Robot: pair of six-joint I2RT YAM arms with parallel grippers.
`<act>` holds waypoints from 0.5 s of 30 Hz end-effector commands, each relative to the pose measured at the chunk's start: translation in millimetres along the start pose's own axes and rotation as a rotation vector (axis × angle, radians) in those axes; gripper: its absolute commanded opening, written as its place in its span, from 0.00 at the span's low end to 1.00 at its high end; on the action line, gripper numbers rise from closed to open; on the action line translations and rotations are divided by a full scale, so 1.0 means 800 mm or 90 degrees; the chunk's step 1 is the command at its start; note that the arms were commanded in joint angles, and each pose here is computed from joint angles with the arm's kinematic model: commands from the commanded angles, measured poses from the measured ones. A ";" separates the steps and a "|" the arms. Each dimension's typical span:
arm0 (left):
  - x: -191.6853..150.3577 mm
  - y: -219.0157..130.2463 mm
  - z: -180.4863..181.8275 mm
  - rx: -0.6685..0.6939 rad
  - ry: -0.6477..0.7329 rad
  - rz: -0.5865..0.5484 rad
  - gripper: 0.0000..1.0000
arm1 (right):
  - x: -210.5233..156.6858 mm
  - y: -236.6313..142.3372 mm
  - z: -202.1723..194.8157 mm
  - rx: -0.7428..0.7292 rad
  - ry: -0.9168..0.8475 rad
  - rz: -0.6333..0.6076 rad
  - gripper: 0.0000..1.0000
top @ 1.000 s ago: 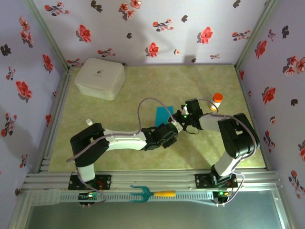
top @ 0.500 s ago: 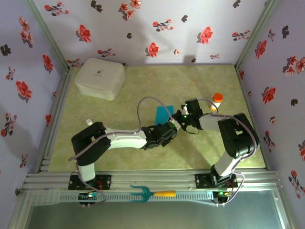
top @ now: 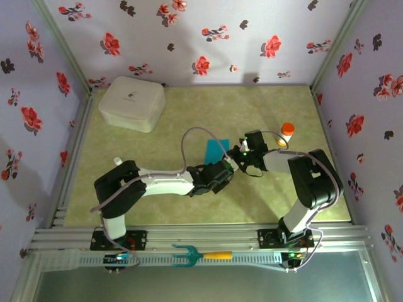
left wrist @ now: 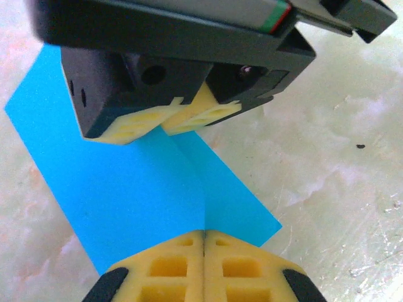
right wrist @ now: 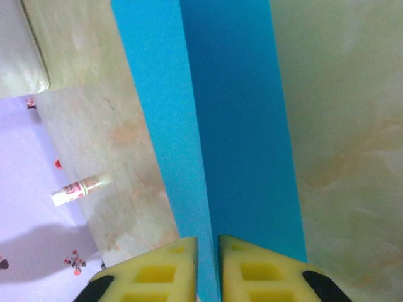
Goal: Fold a paper plane with a square sheet of paper (pick it up from the middle)
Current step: Fold the triangle a second time at the center of the table.
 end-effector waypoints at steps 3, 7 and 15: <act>0.019 -0.014 0.018 -0.084 -0.084 -0.013 0.00 | 0.004 -0.027 0.003 -0.053 -0.021 -0.051 0.31; 0.026 -0.020 0.037 -0.205 -0.186 -0.031 0.00 | 0.004 -0.059 -0.001 -0.115 -0.033 -0.114 0.44; 0.035 -0.013 0.064 -0.375 -0.313 -0.034 0.00 | -0.009 -0.100 -0.007 -0.134 -0.035 -0.187 0.43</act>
Point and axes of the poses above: each hand's point on the last joint's axis, 136 mm out from that joint toward the fingers, its own y axis out along the fingers, its own z axis along the line the jaws close on, x = y × z, the point moved 9 cm from there along -y, back along the fingers, and after that the axes turned 5 degrees about y, right-handed, at the moved point
